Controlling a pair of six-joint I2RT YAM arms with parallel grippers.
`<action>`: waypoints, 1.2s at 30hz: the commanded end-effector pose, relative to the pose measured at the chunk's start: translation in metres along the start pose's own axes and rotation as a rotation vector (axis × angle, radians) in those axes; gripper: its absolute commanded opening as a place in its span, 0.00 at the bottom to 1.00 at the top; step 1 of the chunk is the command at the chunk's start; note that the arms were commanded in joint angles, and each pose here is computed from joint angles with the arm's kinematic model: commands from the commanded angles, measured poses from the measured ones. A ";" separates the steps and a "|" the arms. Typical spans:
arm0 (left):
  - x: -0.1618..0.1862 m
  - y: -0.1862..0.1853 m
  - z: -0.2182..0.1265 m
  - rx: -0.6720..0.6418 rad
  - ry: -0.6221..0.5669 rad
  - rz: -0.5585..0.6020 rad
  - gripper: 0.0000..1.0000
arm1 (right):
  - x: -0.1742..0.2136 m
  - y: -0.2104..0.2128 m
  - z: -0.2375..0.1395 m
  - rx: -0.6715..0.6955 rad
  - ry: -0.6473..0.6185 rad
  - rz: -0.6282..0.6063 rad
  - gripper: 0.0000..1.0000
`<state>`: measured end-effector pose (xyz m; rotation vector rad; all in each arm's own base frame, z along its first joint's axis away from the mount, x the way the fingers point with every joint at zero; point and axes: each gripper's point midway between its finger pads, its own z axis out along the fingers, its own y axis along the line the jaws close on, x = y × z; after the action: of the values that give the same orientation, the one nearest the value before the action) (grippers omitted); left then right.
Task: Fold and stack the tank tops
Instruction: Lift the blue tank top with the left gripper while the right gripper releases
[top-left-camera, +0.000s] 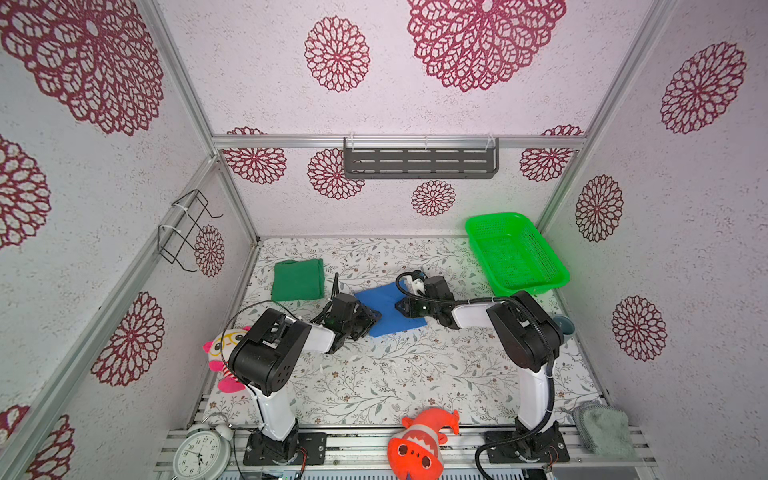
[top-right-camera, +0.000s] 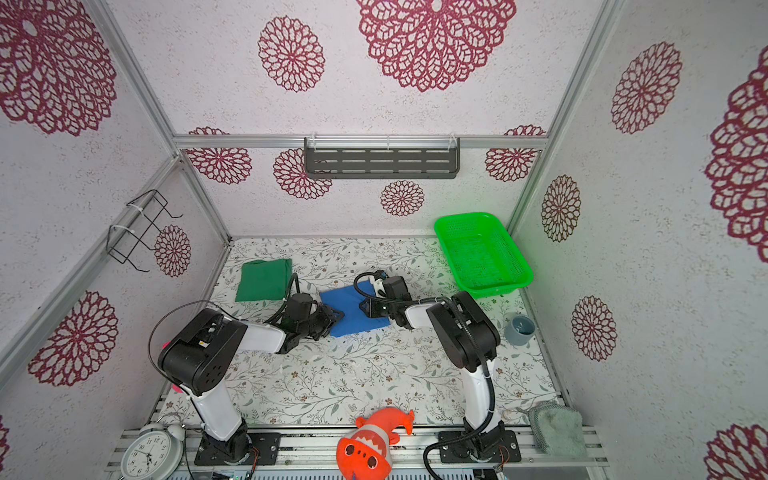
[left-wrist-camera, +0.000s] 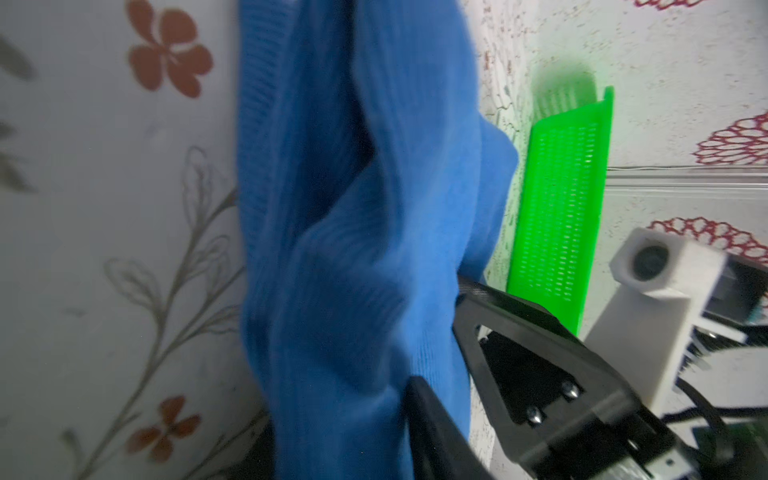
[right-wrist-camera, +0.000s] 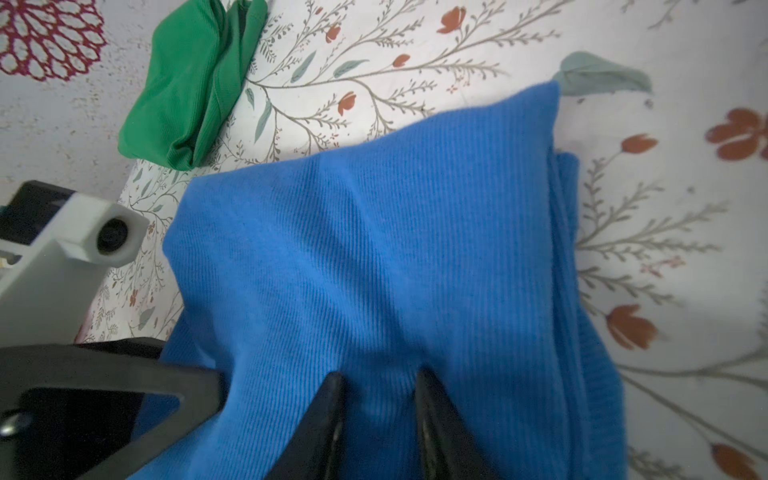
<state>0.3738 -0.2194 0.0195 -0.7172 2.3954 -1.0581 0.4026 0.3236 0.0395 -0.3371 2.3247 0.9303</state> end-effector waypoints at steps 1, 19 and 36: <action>0.011 0.059 -0.001 -0.227 0.056 -0.004 0.23 | 0.041 -0.018 0.003 0.079 0.103 0.074 0.33; -0.054 -0.013 -0.037 -0.316 0.129 0.448 0.00 | -0.030 0.046 -0.043 -0.063 -0.024 -0.005 0.41; -0.149 -0.037 -0.076 -0.414 0.121 0.655 0.00 | -0.026 0.026 -0.065 -0.012 -0.031 -0.001 0.42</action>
<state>0.4605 -0.1197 0.1262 -0.0546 2.6301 -0.4094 0.3797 0.2978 0.0841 -0.2928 2.3570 0.9346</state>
